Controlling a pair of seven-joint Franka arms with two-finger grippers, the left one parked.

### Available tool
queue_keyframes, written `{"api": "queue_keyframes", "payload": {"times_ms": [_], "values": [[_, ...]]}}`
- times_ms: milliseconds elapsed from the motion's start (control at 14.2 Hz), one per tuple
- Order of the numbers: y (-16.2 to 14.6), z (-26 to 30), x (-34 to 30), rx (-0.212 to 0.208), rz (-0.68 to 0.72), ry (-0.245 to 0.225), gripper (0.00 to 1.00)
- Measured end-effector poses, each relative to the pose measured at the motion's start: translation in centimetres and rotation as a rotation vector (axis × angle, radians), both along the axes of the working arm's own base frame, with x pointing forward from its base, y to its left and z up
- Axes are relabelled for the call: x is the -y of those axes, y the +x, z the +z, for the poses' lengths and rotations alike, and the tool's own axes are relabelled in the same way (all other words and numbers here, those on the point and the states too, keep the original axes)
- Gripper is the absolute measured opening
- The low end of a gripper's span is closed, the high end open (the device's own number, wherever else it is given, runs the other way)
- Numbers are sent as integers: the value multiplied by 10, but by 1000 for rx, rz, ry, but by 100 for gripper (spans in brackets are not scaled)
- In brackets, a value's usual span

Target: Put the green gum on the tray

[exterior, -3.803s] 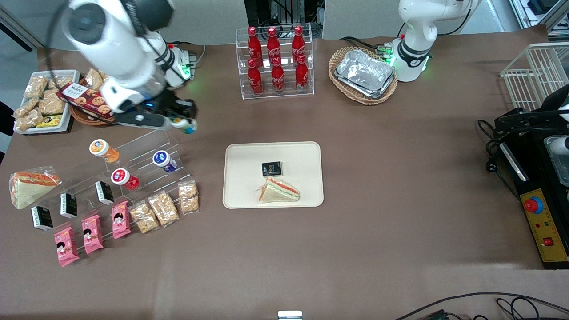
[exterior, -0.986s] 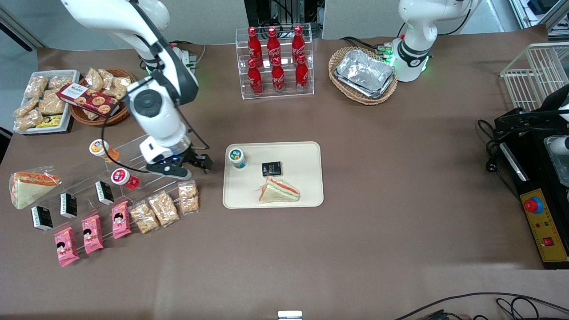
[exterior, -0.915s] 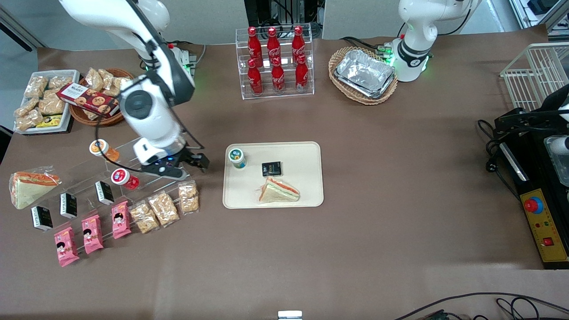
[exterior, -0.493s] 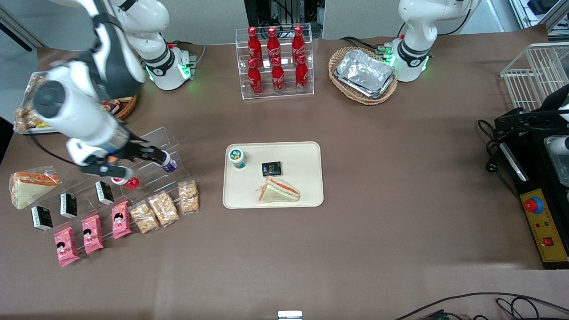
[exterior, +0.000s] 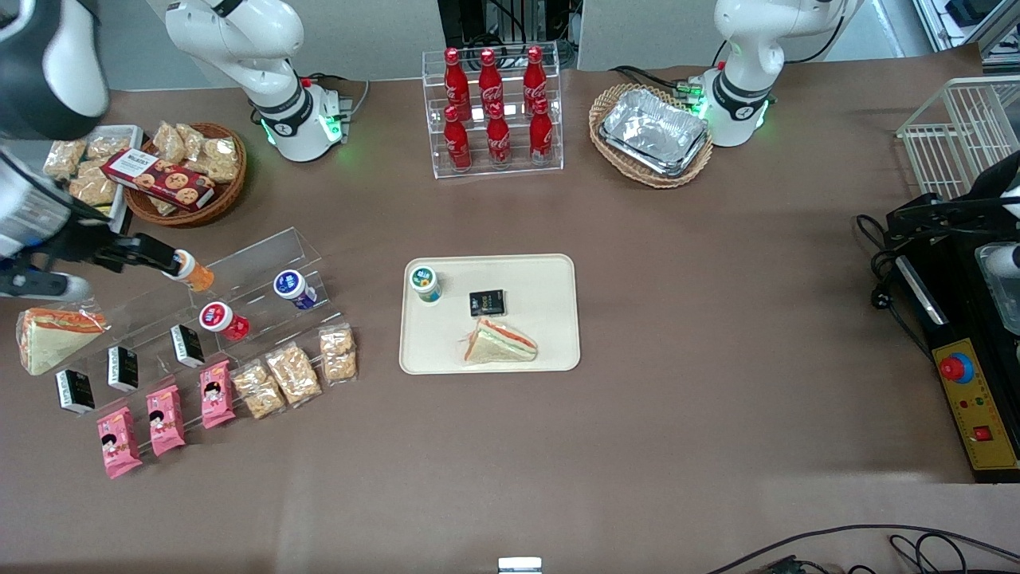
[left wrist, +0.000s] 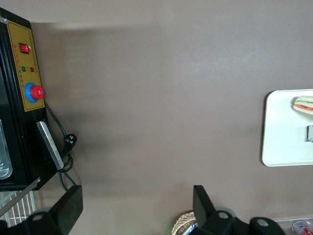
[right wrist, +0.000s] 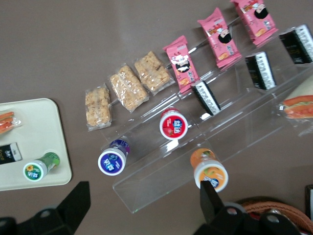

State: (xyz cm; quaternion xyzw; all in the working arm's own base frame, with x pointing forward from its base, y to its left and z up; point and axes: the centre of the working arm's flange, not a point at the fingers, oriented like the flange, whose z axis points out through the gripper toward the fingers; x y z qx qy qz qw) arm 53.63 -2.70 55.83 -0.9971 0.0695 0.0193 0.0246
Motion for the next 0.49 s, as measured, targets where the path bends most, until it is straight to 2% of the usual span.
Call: {"api": "queue_keyframes", "payload": {"times_ms": [282, 493], "values": [[1, 50, 12, 7, -15, 8, 100], [1, 75, 18, 14, -29, 38, 100]]}}
